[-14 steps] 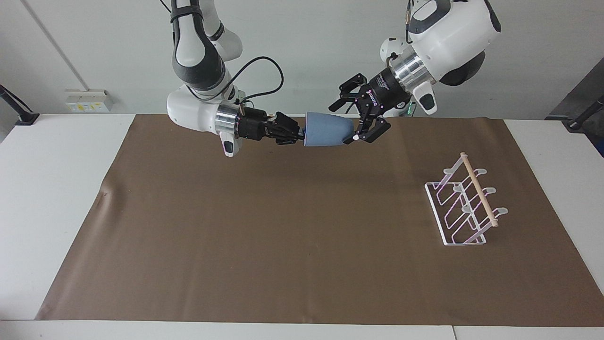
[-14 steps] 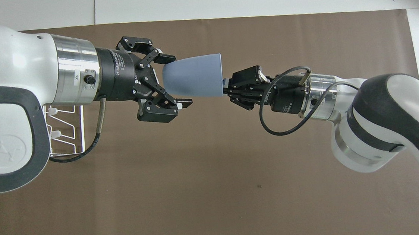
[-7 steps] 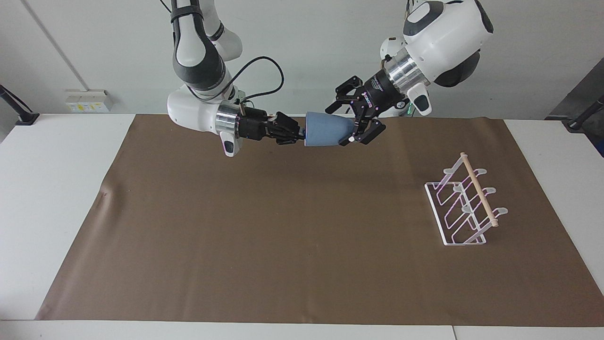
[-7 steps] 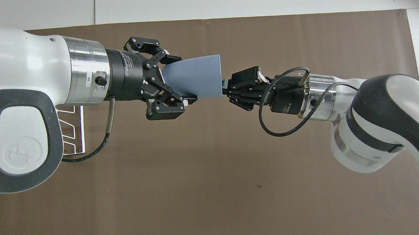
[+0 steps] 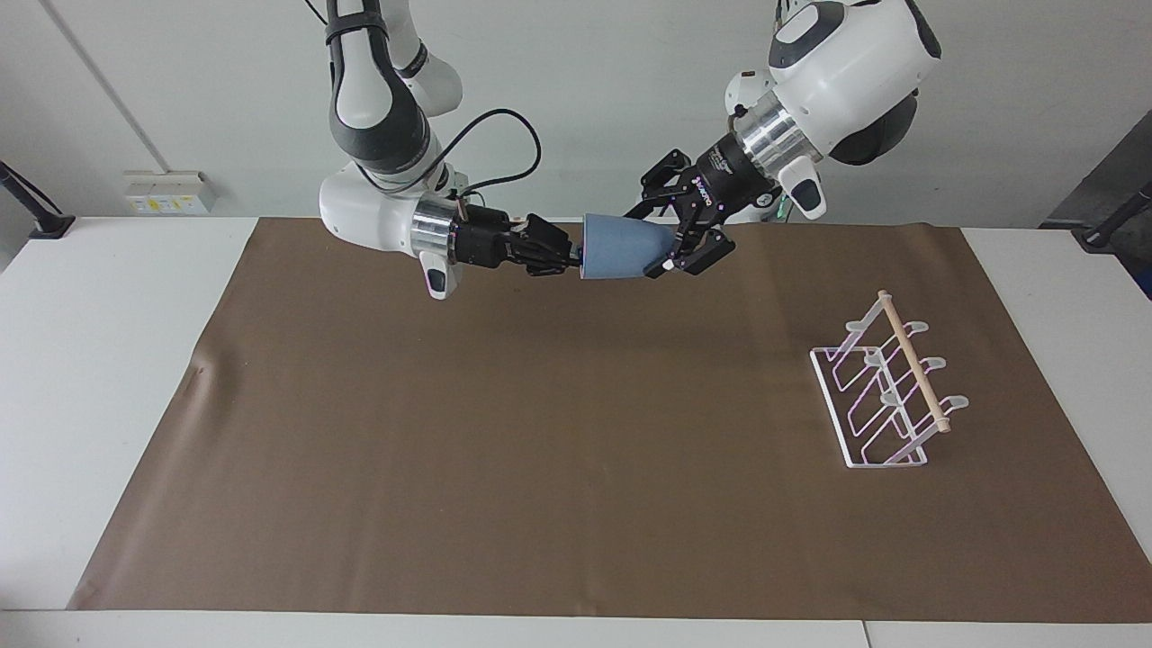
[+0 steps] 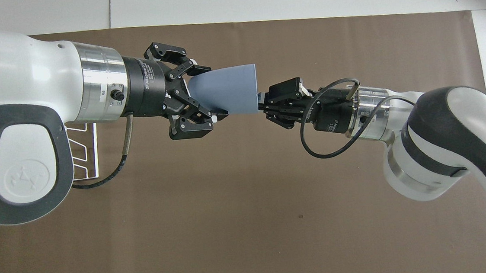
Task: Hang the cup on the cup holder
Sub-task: 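Close the left gripper around the cup base held by the right gripper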
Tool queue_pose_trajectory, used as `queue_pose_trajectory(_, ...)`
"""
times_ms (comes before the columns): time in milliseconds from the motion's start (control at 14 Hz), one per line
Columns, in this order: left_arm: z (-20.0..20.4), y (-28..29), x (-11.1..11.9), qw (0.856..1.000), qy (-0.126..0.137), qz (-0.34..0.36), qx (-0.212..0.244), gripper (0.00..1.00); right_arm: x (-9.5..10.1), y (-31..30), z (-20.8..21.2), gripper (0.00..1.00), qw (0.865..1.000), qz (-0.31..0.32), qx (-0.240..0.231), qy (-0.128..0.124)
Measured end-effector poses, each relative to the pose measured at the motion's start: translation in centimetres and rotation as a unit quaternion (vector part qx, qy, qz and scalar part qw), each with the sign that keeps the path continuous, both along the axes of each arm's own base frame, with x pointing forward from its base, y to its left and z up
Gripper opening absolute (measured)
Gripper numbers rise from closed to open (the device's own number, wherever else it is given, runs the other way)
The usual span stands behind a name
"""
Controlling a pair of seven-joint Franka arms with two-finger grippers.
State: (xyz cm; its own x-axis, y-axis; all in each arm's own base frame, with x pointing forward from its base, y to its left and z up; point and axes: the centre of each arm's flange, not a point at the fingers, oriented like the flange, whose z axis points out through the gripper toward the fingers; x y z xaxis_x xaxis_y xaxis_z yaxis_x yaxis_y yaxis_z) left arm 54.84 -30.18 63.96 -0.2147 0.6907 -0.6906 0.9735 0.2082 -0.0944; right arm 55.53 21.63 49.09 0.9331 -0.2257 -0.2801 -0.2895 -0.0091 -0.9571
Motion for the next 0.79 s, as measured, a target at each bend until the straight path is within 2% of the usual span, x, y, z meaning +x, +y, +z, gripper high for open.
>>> queue_pose_trajectory(143, 0.01, 0.01, 0.00, 1.000, -0.001, -0.001, 0.000, 0.82, 0.01, -0.03, -0.01, 0.05, 1.000, 0.000, 0.000, 0.000)
queue_pose_trajectory(214, 0.00, -0.03, -0.03, 1.000, -0.001, -0.002, 0.001, 0.82, 0.04, -0.08, 0.00, 0.10, 1.000, -0.002, 0.000, 0.001)
queue_pose_trajectory(357, -0.16, -0.34, -0.21, 1.000, 0.001, -0.004, 0.001, 0.75, 0.06, -0.01, 0.20, 0.31, 1.000, -0.002, 0.001, 0.001)
queue_pose_trajectory(500, -0.29, -0.49, -0.29, 1.000, 0.002, -0.006, 0.002, 0.75, 0.08, 0.00, 0.34, 0.51, 1.000, -0.002, 0.001, 0.001)
queue_pose_trajectory(571, -0.32, -0.50, -0.30, 1.000, 0.002, -0.006, 0.002, 0.75, 0.08, 0.00, 0.35, 0.57, 1.000, -0.002, 0.002, 0.001)
queue_pose_trajectory(786, -0.35, -0.50, -0.30, 1.000, 0.003, -0.006, 0.002, 0.75, 0.08, 0.00, 0.36, 0.57, 1.000, -0.002, 0.002, 0.001)
